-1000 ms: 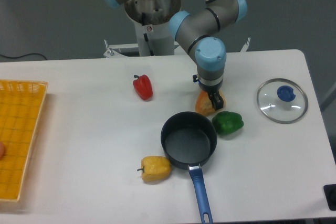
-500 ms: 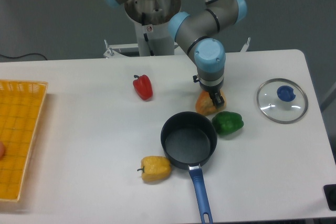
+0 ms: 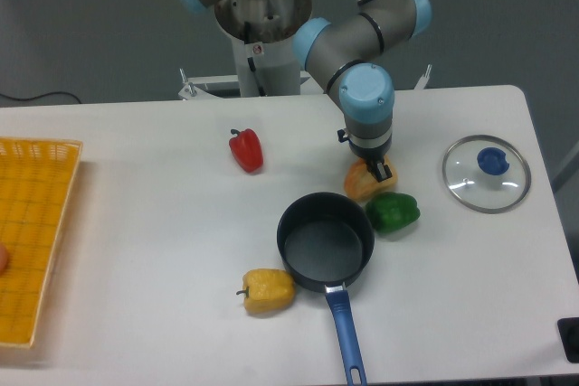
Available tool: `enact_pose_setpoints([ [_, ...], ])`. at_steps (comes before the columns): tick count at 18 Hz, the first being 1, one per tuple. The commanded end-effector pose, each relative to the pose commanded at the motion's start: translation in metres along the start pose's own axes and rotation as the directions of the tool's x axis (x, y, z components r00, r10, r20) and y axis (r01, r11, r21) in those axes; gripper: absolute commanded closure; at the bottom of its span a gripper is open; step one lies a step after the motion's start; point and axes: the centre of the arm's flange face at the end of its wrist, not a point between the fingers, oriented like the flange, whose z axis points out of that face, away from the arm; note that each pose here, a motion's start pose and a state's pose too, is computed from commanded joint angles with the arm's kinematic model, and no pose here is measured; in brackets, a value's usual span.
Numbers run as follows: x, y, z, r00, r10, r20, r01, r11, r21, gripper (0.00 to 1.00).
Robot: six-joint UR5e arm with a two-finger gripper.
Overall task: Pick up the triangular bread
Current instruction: 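Close the gripper on the triangular bread, then lift the grasped bread up off the table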
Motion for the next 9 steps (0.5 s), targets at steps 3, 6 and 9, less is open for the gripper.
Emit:
enact_pose_setpoints([
  [3, -0.001, 0.001, -0.004, 1.0, -0.001, 0.004, 0.001, 1.0, 0.004, 0.93],
  [6, 0.0, 0.005, -0.006, 1.0, -0.006, 0.001, 0.006, 1.0, 0.003, 0.94],
  [9, 0.002, 0.008, -0.02, 1.0, -0.003, -0.001, 0.003, 1.0, 0.004, 0.94],
])
